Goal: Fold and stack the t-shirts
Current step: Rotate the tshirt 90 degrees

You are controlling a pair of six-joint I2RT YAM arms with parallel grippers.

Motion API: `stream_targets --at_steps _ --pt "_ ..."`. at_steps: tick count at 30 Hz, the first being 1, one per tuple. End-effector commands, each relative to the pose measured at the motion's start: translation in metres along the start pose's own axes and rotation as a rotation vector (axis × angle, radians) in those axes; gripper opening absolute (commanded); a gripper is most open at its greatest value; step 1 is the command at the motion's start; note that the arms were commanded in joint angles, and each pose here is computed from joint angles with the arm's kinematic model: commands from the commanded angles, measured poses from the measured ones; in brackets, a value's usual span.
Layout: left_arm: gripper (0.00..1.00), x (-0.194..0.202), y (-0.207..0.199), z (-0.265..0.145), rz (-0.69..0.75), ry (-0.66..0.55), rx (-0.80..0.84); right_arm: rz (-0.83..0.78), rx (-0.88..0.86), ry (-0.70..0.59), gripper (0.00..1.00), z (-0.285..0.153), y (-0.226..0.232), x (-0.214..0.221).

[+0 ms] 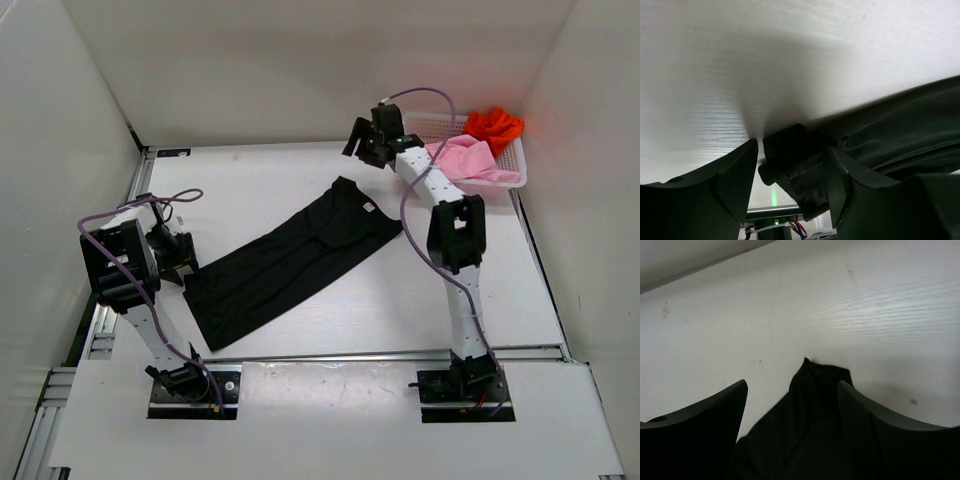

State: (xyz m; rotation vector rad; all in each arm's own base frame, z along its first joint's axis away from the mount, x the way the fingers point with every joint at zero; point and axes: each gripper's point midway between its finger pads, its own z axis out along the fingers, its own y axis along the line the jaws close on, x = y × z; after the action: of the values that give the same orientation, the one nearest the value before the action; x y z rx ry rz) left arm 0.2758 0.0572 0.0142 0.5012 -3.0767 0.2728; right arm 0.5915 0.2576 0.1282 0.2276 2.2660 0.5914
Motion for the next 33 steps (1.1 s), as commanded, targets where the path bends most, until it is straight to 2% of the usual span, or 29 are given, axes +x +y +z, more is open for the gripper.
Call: stream_targets --at_steps 1,3,4,5,6,7,10,12,16,18,23,28,29,30,31,32,33 --pt "0.65 -0.012 -0.004 -0.008 0.023 -0.081 0.017 -0.1 0.095 -0.114 0.77 -0.081 0.003 -0.048" --pt "0.65 -0.012 -0.004 -0.008 0.023 -0.081 0.017 -0.099 0.175 -0.128 0.78 -0.118 -0.008 -0.05" --pt "0.65 -0.012 -0.004 -0.008 0.023 -0.081 0.017 -0.087 0.223 -0.066 0.78 -0.119 -0.027 -0.023" --pt "0.65 -0.016 -0.005 -0.01 0.025 -0.091 0.017 -0.072 0.215 -0.081 0.78 -0.142 -0.024 -0.024" --pt "0.65 -0.015 -0.004 -0.008 0.023 -0.082 0.017 -0.047 0.217 -0.053 0.76 -0.148 -0.029 -0.01" --pt "0.65 -0.019 -0.005 -0.01 0.025 -0.094 0.017 -0.033 0.235 0.005 0.74 -0.158 -0.043 0.018" --pt "0.65 -0.021 -0.003 -0.009 0.025 -0.093 0.008 0.048 0.242 0.095 0.66 -0.172 -0.057 0.063" --pt "0.65 -0.022 -0.003 -0.012 0.027 -0.104 0.008 0.128 0.313 0.188 0.59 -0.169 -0.084 0.11" --pt "0.67 -0.018 -0.004 -0.017 0.029 -0.116 0.008 0.247 0.381 0.264 0.54 -0.156 -0.106 0.148" --pt "0.7 -0.016 -0.004 -0.018 0.029 -0.117 0.008 0.269 0.404 0.297 0.54 -0.141 -0.112 0.157" --pt "0.7 -0.01 -0.006 -0.028 0.03 -0.122 0.008 0.344 0.456 0.293 0.55 -0.114 -0.114 0.154" --pt "0.71 -0.004 -0.007 -0.031 0.029 -0.116 0.008 0.38 0.546 0.349 0.53 -0.093 -0.131 0.168" --pt "0.73 -0.002 -0.007 -0.034 0.029 -0.117 0.008 0.398 0.58 0.37 0.5 -0.086 -0.141 0.174" --pt "0.75 -0.006 -0.01 -0.04 0.033 -0.138 0.017 0.416 0.54 0.363 0.46 -0.077 -0.133 0.162" --pt "0.78 -0.003 -0.012 -0.04 0.032 -0.126 0.031 0.402 0.487 0.395 0.32 -0.072 -0.123 0.16" --pt "0.8 -0.001 -0.013 -0.044 0.033 -0.129 0.031 0.385 0.468 0.419 0.26 -0.061 -0.119 0.166" --pt "0.82 -0.005 -0.016 -0.05 0.038 -0.154 0.043 0.37 0.413 0.379 0.21 -0.051 -0.104 0.142"
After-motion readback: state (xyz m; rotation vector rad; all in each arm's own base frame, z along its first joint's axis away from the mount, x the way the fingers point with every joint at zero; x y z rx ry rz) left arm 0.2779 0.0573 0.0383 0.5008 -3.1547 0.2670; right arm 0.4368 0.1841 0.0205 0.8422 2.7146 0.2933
